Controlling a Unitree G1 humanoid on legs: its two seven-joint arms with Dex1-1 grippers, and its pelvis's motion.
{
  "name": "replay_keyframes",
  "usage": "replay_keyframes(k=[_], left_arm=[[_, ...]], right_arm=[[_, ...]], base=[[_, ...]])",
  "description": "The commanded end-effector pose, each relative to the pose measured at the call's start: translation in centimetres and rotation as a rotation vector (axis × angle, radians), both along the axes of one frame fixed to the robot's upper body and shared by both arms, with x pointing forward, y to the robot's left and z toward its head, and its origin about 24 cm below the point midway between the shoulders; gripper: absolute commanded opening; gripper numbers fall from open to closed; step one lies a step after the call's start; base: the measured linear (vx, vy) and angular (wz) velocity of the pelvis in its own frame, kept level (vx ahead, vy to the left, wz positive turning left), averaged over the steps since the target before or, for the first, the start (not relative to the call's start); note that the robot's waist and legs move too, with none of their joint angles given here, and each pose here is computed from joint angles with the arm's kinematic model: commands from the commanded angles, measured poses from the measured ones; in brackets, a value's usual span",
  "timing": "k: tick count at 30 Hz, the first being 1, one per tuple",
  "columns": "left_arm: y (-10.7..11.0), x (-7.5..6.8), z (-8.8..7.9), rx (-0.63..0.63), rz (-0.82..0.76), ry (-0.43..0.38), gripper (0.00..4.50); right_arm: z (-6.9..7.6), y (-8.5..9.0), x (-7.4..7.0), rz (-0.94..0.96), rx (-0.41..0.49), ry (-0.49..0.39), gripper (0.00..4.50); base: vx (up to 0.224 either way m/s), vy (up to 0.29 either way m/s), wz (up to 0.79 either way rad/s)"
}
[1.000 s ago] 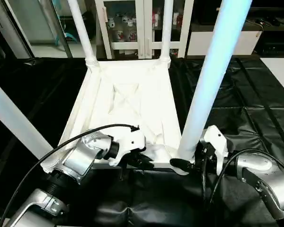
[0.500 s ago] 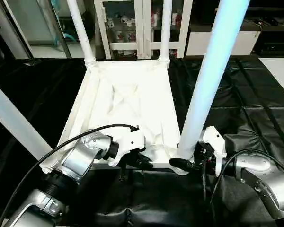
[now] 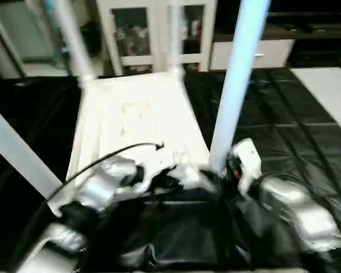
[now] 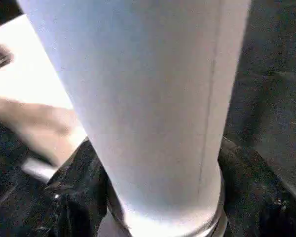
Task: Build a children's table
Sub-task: Rotate leg to tighten
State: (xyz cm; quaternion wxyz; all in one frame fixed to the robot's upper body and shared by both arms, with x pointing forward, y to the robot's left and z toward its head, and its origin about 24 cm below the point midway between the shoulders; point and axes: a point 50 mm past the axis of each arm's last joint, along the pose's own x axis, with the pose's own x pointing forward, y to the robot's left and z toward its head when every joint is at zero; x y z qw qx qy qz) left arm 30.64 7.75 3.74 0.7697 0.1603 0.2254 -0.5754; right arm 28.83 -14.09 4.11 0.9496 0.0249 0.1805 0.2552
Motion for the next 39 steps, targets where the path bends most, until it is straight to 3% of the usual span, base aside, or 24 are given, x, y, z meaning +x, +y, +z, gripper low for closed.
replay_keyframes(k=[1,7,11,15,20,23,27,28,33,39], left_arm=[[-2.7,0.2,-0.6,0.005,0.041,-0.005,0.00],[-4.7,1.9,-0.7,0.029,0.251,-0.040,0.00],[-5.3,2.5,-0.5,0.034,0.305,-0.072,0.00],[-4.6,2.6,-0.5,0.048,0.284,-0.086,0.00],[-3.0,2.2,-0.9,0.082,0.197,-0.095,0.00],[-1.7,1.3,-1.0,0.084,0.067,-0.092,0.00],[-0.2,0.0,-0.9,0.067,-0.093,-0.068,0.00],[0.8,-0.4,-0.7,0.061,-0.140,-0.052,0.00],[1.5,-0.7,-0.4,0.046,-0.168,-0.041,0.00],[2.4,-1.4,0.1,0.044,-0.240,-0.030,0.00]], right_arm=[[-1.0,1.0,1.2,-0.137,-0.006,0.038,2.70],[-1.9,2.4,3.1,-0.325,-0.051,0.066,2.70],[-1.5,3.9,4.0,-0.344,0.010,0.050,2.70],[-0.5,4.1,4.3,-0.314,0.082,0.000,2.70],[0.0,3.2,3.7,-0.240,0.171,0.000,2.70],[0.6,2.3,3.0,-0.160,0.169,0.000,2.70],[1.4,1.0,2.2,-0.057,0.067,-0.070,2.70],[1.8,0.2,1.8,-0.006,0.038,-0.107,3.26],[2.1,-0.8,1.0,0.065,0.016,-0.096,3.74],[2.2,-1.6,-1.5,0.311,-0.078,-0.065,3.93]], base=[[0.000,0.000,0.00],[0.000,0.000,0.00],[0.000,0.000,0.00],[0.000,0.000,0.00],[0.000,0.000,0.00],[0.000,0.000,0.00],[0.000,0.000,0.00],[0.000,0.000,0.00],[0.000,0.000,0.00],[0.000,0.000,0.00]])
